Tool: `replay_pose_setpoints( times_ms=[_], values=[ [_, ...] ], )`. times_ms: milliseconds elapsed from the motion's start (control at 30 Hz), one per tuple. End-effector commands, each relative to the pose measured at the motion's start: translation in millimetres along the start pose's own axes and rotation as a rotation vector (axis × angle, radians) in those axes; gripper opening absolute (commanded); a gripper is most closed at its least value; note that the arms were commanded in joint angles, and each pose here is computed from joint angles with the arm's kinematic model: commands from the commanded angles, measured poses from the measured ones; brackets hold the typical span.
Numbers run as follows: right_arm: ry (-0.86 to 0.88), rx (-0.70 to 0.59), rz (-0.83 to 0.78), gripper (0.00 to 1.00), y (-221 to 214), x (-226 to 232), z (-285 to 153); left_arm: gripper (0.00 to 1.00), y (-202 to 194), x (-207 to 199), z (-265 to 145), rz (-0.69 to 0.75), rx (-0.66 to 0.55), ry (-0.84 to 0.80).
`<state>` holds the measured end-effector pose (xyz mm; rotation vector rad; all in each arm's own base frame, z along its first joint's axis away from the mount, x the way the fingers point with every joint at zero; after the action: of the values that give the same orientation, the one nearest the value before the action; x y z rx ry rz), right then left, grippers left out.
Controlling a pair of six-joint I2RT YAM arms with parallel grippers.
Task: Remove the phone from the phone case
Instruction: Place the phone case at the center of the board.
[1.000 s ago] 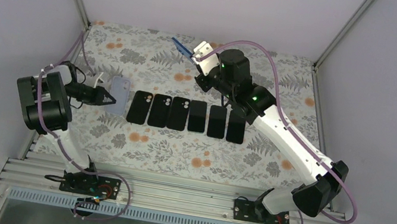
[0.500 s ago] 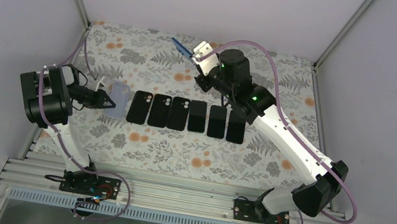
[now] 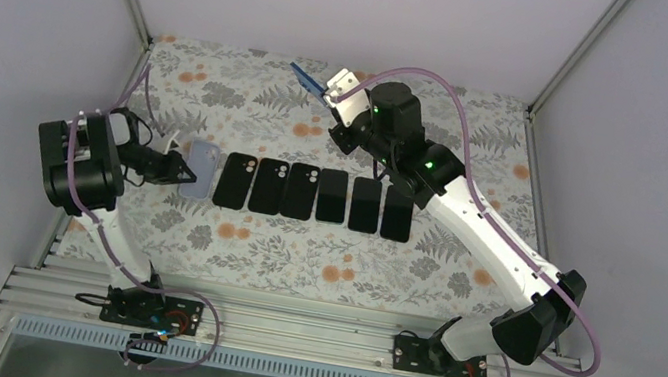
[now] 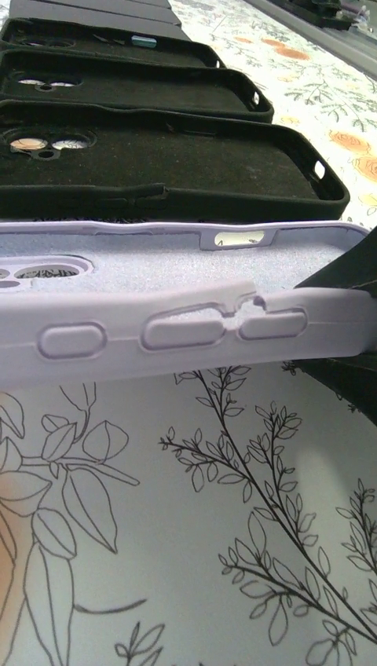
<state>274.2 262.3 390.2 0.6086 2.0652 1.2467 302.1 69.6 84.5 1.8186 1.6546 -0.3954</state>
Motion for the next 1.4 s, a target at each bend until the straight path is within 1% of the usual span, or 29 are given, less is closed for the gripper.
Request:
replay_pose_setpoints(
  times_ms=[0,33,100,133,333,433,533,667,800,867,900,967,1100,1233,1367],
  values=[
    [-0.016,-0.048,0.022,0.04,7,-5,0,0.11,-6,12,23,0.034,0.078,0.148],
    [-0.017,-0.050,0.022,0.04,8,-5,-1,0.15,-6,12,22,0.034,0.081,0.165],
    [-0.018,-0.052,0.022,0.04,8,-5,-2,0.28,-6,12,21,0.029,0.083,0.199],
    [-0.019,-0.051,0.021,0.04,7,-5,-2,0.33,-5,13,19,0.025,0.082,0.217],
    [-0.027,-0.054,0.020,0.04,8,-7,-5,0.51,5,10,-1,0.014,0.023,0.349],
    [-0.036,-0.059,0.015,0.04,9,-8,-6,0.56,17,2,-21,0.019,-0.035,0.421],
    [-0.055,-0.063,0.003,0.04,9,-10,-8,0.64,38,-11,-51,0.048,-0.133,0.481],
    [-0.090,-0.074,-0.025,0.04,12,-13,-9,0.66,70,-47,-93,0.118,-0.288,0.460],
    [-0.136,-0.088,-0.060,0.04,16,-17,-10,0.69,95,-86,-127,0.133,-0.412,0.348],
    [-0.165,-0.095,-0.083,0.04,18,-19,-9,0.73,107,-109,-140,0.157,-0.465,0.283],
    [-0.180,-0.093,-0.097,0.04,18,-20,-8,0.75,114,-123,-148,0.182,-0.491,0.240],
    [-0.214,-0.098,-0.131,0.04,19,-21,-7,0.84,123,-149,-160,0.220,-0.544,0.157],
    [-0.272,-0.106,-0.201,0.04,23,-20,-5,0.93,137,-204,-180,0.308,-0.631,0.013],
    [-0.338,-0.112,-0.275,0.04,28,-16,0,1.00,141,-254,-187,0.379,-0.652,-0.211],
    [-0.403,-0.123,-0.354,0.04,33,-6,6,1.00,139,-290,-184,0.425,-0.648,-0.364]
  ],
)
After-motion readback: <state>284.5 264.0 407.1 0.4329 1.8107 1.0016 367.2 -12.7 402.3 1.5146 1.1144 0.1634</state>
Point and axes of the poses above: each gripper's point midway between its finger pads, its own z axis out along the fingers, its own x axis along the line the jaws close on, y = z × x, the point moved 9 cm from there along -z, back along the fingers, and after that the axes turned 4 degrees about z, right-handed, at the moved point
